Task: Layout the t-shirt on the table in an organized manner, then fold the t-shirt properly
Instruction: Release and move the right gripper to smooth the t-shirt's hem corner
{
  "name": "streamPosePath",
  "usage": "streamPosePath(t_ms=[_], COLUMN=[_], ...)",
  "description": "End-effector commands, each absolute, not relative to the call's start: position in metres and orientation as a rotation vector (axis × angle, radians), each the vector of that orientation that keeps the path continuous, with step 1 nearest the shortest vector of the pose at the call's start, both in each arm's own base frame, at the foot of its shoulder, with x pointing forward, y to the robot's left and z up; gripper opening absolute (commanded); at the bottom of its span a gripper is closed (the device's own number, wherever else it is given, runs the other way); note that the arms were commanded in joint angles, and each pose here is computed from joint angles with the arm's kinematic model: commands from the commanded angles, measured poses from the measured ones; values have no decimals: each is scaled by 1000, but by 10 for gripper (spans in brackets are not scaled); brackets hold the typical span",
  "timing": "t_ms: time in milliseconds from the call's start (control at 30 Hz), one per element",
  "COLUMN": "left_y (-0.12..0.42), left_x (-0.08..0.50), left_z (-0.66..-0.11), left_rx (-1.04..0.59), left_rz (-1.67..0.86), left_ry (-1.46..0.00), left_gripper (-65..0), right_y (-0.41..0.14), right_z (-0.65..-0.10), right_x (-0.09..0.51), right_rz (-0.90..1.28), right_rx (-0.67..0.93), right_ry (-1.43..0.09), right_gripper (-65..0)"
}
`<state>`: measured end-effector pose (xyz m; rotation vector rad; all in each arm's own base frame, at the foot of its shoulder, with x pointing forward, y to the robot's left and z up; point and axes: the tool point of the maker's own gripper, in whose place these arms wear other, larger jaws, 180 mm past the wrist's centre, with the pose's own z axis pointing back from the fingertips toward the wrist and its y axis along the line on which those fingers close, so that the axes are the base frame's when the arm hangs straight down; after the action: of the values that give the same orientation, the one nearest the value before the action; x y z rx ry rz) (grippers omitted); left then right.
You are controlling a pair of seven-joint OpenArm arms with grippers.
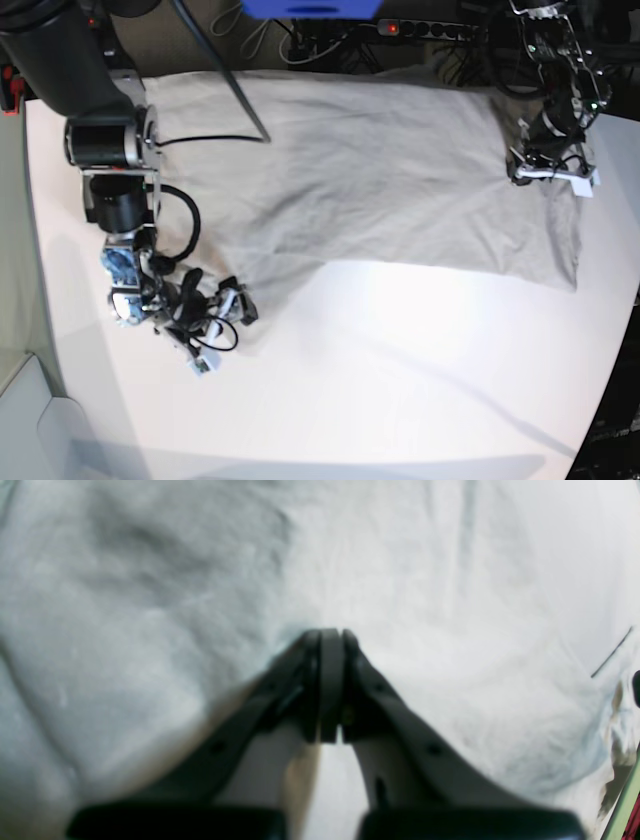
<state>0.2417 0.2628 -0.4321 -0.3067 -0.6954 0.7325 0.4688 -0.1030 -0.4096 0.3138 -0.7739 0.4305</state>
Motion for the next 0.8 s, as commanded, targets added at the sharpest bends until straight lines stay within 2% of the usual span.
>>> streamPosePath(t_ms=[0, 233, 500, 633, 767], left_y=[264, 264, 264, 264, 264], left_x=[239, 239, 239, 239, 240], left_z=[-432, -432, -432, -432, -432], left_rx=[-298, -298, -299, -299, -300], left_rz=[731, 731, 732, 734, 732], left_ry=[-682, -682, -681, -682, -683], left_gripper=[-645, -645, -645, -645, -645], right_y=[-109, -133, -128, -128, -129], right_z=[-379, -385, -403, -419, -424], right_x=[494, 499, 485, 471, 467], right_rz=[400, 285, 288, 284, 283], right_rx=[302, 216, 224, 228, 228], right_ry=[-877, -940, -898, -866, -849], right_gripper=[-214, -214, -226, -319, -460])
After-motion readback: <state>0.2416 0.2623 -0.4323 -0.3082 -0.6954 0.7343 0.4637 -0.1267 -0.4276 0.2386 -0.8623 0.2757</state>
